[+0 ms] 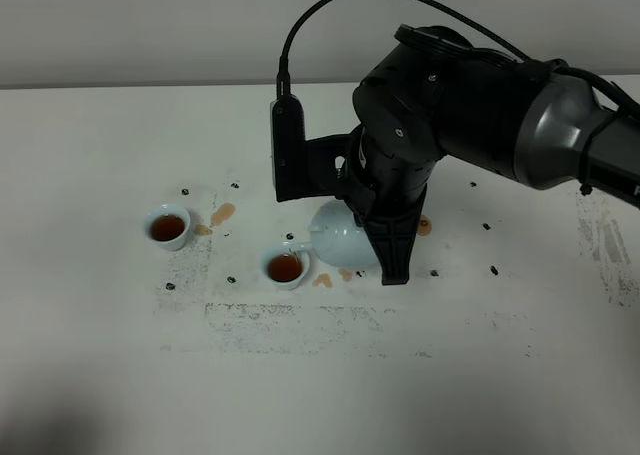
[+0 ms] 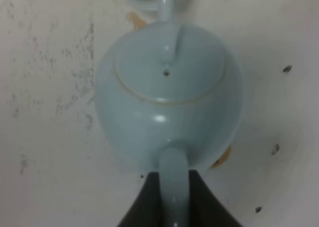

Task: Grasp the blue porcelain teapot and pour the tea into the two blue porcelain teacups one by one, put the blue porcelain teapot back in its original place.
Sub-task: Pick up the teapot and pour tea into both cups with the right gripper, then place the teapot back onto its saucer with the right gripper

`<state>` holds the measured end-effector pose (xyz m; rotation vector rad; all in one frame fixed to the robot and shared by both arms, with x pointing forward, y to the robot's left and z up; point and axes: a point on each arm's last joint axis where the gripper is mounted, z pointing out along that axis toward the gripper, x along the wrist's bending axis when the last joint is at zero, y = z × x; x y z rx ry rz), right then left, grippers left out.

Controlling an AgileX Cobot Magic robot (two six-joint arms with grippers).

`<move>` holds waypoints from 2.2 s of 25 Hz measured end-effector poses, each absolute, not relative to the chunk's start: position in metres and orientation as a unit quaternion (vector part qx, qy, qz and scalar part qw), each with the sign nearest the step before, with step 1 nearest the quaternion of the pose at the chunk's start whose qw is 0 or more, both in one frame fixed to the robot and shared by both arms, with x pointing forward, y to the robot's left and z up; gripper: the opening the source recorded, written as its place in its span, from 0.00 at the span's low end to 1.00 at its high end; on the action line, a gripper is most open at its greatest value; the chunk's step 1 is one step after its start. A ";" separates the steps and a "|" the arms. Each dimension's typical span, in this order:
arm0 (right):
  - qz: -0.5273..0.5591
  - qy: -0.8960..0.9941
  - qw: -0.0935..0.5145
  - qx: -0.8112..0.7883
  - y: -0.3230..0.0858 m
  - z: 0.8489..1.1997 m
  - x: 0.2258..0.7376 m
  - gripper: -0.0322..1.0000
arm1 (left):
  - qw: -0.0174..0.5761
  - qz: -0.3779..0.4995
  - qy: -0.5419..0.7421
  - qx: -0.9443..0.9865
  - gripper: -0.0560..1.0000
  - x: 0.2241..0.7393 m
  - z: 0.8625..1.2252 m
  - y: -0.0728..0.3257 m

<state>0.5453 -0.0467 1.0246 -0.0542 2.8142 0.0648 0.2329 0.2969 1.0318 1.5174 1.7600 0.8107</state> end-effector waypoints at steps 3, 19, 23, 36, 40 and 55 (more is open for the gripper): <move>0.021 0.986 0.163 -0.022 -0.046 1.025 0.544 0.07 | 0.334 0.311 0.674 0.581 0.74 0.233 1.032 0.297; 0.026 0.986 0.162 -0.010 -0.045 1.025 0.544 0.07 | 0.334 0.311 0.674 0.581 0.74 0.233 1.032 0.297; 0.030 0.987 0.159 -0.008 -0.044 1.025 0.544 0.07 | 0.334 0.311 0.674 0.581 0.74 0.233 1.032 0.297; 0.055 0.987 0.150 0.006 -0.041 1.024 0.543 0.07 | 0.334 0.311 0.674 0.581 0.74 0.233 1.032 0.297; 0.095 0.985 0.138 0.035 -0.041 1.025 0.547 0.07 | 0.334 0.311 0.674 0.581 0.74 0.233 1.032 0.297; 0.266 0.945 0.087 0.171 -0.101 1.054 0.579 0.07 | 0.334 0.311 0.674 0.581 0.74 0.233 1.032 0.297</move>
